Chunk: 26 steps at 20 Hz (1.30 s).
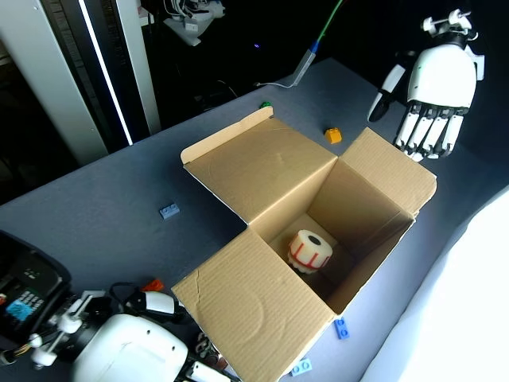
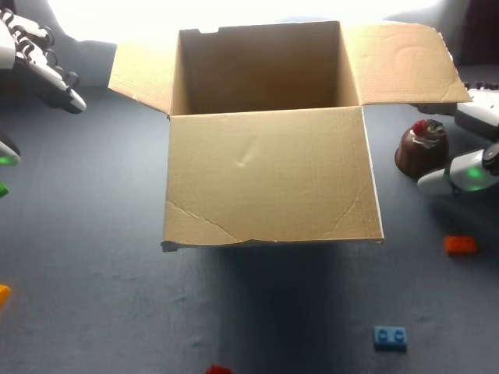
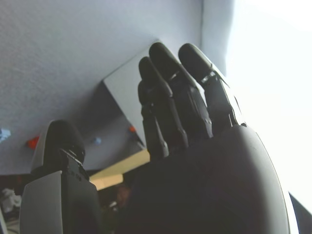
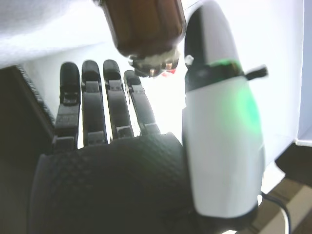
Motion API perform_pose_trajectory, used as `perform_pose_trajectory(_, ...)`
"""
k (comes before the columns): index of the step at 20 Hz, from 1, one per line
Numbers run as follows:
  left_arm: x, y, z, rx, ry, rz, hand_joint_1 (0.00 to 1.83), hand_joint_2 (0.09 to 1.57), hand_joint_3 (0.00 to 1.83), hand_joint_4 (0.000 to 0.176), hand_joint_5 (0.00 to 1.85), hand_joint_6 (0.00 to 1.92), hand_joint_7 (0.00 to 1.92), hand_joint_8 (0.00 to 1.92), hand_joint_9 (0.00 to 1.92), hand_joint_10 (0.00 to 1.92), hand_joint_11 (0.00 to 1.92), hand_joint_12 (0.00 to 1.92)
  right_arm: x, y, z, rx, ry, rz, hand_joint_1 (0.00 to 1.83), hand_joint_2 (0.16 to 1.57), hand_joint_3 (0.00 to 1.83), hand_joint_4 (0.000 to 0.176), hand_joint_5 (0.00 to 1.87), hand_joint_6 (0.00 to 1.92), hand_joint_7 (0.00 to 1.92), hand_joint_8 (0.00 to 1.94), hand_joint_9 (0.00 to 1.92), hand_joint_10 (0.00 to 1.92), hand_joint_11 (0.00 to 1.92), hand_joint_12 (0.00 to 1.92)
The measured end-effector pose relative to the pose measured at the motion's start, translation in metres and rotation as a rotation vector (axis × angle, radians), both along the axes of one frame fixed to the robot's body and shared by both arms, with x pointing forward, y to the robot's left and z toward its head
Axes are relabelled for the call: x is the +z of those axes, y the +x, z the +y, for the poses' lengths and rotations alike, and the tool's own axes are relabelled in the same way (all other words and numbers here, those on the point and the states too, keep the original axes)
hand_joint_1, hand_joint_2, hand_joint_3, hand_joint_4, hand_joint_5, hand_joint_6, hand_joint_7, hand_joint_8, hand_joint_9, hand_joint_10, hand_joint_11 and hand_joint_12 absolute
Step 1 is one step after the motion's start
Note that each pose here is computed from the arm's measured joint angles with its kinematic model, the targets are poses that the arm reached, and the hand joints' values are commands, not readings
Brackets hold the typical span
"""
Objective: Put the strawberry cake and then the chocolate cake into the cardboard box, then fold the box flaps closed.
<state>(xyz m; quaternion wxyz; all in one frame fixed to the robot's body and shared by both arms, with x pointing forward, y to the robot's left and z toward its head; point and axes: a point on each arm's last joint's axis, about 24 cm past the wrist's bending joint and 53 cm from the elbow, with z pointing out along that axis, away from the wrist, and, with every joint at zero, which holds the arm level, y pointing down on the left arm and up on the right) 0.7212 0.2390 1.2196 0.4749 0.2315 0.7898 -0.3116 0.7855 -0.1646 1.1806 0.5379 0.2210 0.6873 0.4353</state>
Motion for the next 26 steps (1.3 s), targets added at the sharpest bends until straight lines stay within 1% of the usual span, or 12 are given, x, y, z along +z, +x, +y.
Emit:
perform_pose_trajectory(1, 0.001, 0.000, 0.000, 0.006, -0.005, -0.008, 0.57, 1.09, 0.00, 0.000, 0.51, 0.00, 0.70, 0.00, 0.53, 0.64, 0.15, 1.40, 0.000, 0.000, 0.003, 0.003, 0.001, 0.000, 1.04, 0.98, 0.00, 0.000, 0.10, 0.00, 0.24, 0.00, 0.22, 0.00, 0.00, 0.59)
perform_pose_trajectory(4, 0.001, -0.004, -0.002, -0.020, 0.001, -0.038, 0.57, 1.09, 0.00, 0.000, 0.50, 0.00, 0.69, 0.00, 0.53, 0.61, 0.17, 1.37, 0.002, 0.001, 0.004, 0.005, -0.002, -0.014, 1.04, 0.99, 0.00, 0.000, 0.12, 0.01, 0.25, 0.00, 0.24, 0.01, 0.00, 0.61)
perform_pose_trajectory(6, 0.004, -0.005, 0.000, -0.038, 0.020, -0.088, 0.56, 1.09, 0.00, 0.000, 0.50, 0.00, 0.68, 0.00, 0.53, 0.61, 0.15, 1.39, 0.003, 0.001, 0.005, 0.006, -0.003, -0.016, 1.01, 1.00, 0.01, 0.000, 0.10, 0.00, 0.23, 0.00, 0.23, 0.00, 0.00, 0.61)
perform_pose_trajectory(8, -0.001, -0.006, 0.001, -0.052, 0.044, -0.108, 0.56, 1.09, 0.00, 0.000, 0.50, 0.00, 0.69, 0.00, 0.53, 0.61, 0.14, 1.42, 0.003, 0.002, 0.004, 0.005, -0.007, -0.019, 1.01, 1.01, 0.01, 0.000, 0.10, 0.00, 0.22, 0.00, 0.22, 0.00, 0.00, 0.59)
perform_pose_trajectory(10, -0.010, -0.012, -0.001, -0.080, 0.066, -0.090, 0.57, 1.09, 0.00, 0.000, 0.49, 0.00, 0.68, 0.00, 0.52, 0.63, 0.12, 1.44, 0.004, 0.003, 0.003, 0.003, -0.012, -0.027, 1.03, 1.02, 0.01, 0.000, 0.11, 0.00, 0.21, 0.00, 0.22, 0.00, 0.00, 0.53)
perform_pose_trajectory(14, -0.019, -0.023, 0.002, -0.132, 0.075, -0.057, 0.56, 1.09, 0.00, 0.000, 0.51, 0.00, 0.69, 0.00, 0.52, 0.64, 0.12, 1.44, 0.004, 0.004, 0.004, 0.002, -0.013, -0.033, 1.03, 1.02, 0.00, 0.000, 0.12, 0.00, 0.23, 0.00, 0.25, 0.01, 0.00, 0.59)
perform_pose_trajectory(17, -0.017, -0.037, -0.006, -0.204, 0.049, -0.041, 0.56, 1.10, 0.00, 0.000, 0.49, 0.00, 0.68, 0.00, 0.51, 0.64, 0.11, 1.43, 0.004, 0.004, 0.004, 0.002, -0.013, -0.033, 1.04, 1.03, 0.00, 0.000, 0.13, 0.00, 0.23, 0.00, 0.25, 0.01, 0.00, 0.61)
perform_pose_trajectory(19, -0.017, -0.044, -0.008, -0.231, 0.037, -0.027, 0.55, 1.10, 0.00, 0.000, 0.50, 0.00, 0.69, 0.00, 0.51, 0.64, 0.11, 1.44, 0.004, 0.004, 0.004, 0.003, -0.015, -0.033, 1.03, 1.03, 0.00, 0.000, 0.13, 0.00, 0.23, 0.00, 0.25, 0.00, 0.00, 0.59)
perform_pose_trajectory(20, -0.017, -0.044, -0.007, -0.227, 0.030, -0.010, 0.56, 1.10, 0.00, 0.000, 0.50, 0.00, 0.69, 0.00, 0.52, 0.64, 0.12, 1.43, 0.003, 0.004, 0.004, 0.001, -0.015, -0.032, 1.03, 1.04, 0.01, 0.000, 0.13, 0.00, 0.23, 0.00, 0.24, 0.00, 0.00, 0.58)
perform_pose_trajectory(23, -0.019, -0.040, -0.002, -0.208, 0.030, 0.006, 0.56, 1.10, 0.00, 0.000, 0.49, 0.00, 0.68, 0.00, 0.51, 0.63, 0.12, 1.42, 0.001, 0.004, 0.002, -0.001, -0.020, -0.033, 1.06, 1.02, 0.00, 0.000, 0.15, 0.01, 0.24, 0.00, 0.25, 0.00, 0.00, 0.61)
perform_pose_trajectory(24, -0.019, -0.039, -0.001, -0.196, 0.013, 0.029, 0.56, 1.10, 0.00, 0.000, 0.49, 0.00, 0.69, 0.00, 0.52, 0.63, 0.12, 1.42, 0.002, 0.004, 0.002, -0.002, -0.020, -0.036, 1.07, 1.02, 0.00, 0.000, 0.16, 0.01, 0.25, 0.00, 0.26, 0.00, 0.00, 0.59)
perform_pose_trajectory(26, -0.018, -0.041, -0.002, -0.192, -0.012, 0.054, 0.58, 1.09, 0.00, 0.000, 0.51, 0.01, 0.69, 0.01, 0.53, 0.64, 0.14, 1.43, 0.003, 0.005, 0.002, -0.002, -0.019, -0.039, 1.05, 1.05, 0.01, 0.000, 0.20, 0.01, 0.30, 0.01, 0.28, 0.01, 0.00, 0.65)
